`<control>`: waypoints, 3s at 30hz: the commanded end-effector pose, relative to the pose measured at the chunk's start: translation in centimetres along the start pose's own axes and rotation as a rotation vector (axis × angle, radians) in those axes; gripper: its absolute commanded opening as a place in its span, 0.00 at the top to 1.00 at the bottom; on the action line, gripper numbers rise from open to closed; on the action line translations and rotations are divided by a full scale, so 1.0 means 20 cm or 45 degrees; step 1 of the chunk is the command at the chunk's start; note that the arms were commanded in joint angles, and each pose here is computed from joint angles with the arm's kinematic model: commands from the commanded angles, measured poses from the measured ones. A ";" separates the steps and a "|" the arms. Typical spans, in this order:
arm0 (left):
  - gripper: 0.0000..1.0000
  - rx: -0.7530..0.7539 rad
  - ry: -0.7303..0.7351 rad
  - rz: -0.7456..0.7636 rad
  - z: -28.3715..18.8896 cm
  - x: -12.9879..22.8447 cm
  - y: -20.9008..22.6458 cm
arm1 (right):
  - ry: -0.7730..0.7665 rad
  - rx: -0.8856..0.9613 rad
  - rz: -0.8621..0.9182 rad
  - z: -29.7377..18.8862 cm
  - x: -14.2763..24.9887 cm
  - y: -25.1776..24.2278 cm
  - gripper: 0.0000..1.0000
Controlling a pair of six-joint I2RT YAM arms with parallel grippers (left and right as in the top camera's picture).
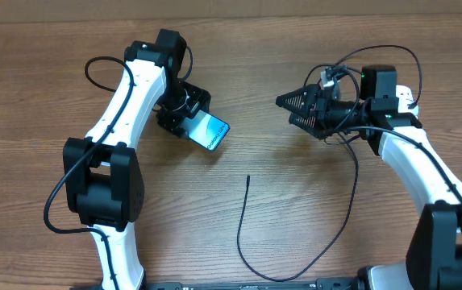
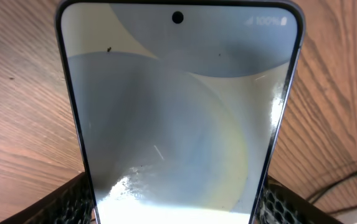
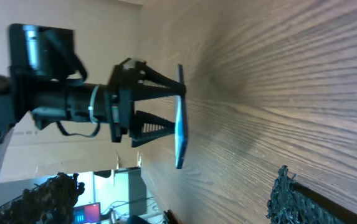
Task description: Plug charger to phone and switch on socket
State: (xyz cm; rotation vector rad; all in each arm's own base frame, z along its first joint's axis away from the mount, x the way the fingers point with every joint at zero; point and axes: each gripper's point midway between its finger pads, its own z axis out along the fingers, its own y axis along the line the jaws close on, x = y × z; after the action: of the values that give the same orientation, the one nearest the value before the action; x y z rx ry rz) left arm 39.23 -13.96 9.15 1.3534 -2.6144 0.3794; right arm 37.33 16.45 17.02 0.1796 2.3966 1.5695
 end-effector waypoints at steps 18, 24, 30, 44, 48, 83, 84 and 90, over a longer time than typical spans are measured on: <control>0.96 0.220 0.128 -0.178 -0.12 0.15 -0.20 | 0.101 0.070 0.029 0.37 0.13 0.03 0.00; 0.96 0.238 0.177 -0.226 -0.11 0.23 -0.24 | 0.089 0.130 0.047 0.44 0.17 0.03 0.00; 0.96 0.283 0.244 -0.218 -0.11 0.32 -0.31 | 0.093 0.144 0.038 0.46 0.19 0.03 0.00; 0.96 0.266 0.340 -0.165 -0.09 0.48 -0.32 | 0.063 0.177 0.039 0.46 0.17 0.00 0.26; 0.96 0.257 0.346 -0.163 -0.08 0.51 -0.33 | 0.062 0.180 0.039 0.46 0.17 0.00 0.36; 0.76 0.254 0.379 -0.170 -0.08 0.55 -0.33 | 0.050 0.218 0.056 0.46 0.17 -0.03 0.96; 0.60 0.254 0.378 -0.170 -0.08 0.55 -0.33 | 0.050 0.218 0.056 0.46 0.17 -0.03 0.96; 0.00 0.259 0.373 -0.141 -0.08 0.54 -0.33 | 0.050 0.219 0.057 0.46 0.17 -0.03 0.96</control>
State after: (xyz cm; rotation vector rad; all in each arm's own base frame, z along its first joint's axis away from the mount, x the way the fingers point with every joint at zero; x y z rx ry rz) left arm 38.29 -24.73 11.63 1.4325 -2.2751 0.6756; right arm 36.54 24.64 11.70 0.2441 2.5897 1.3660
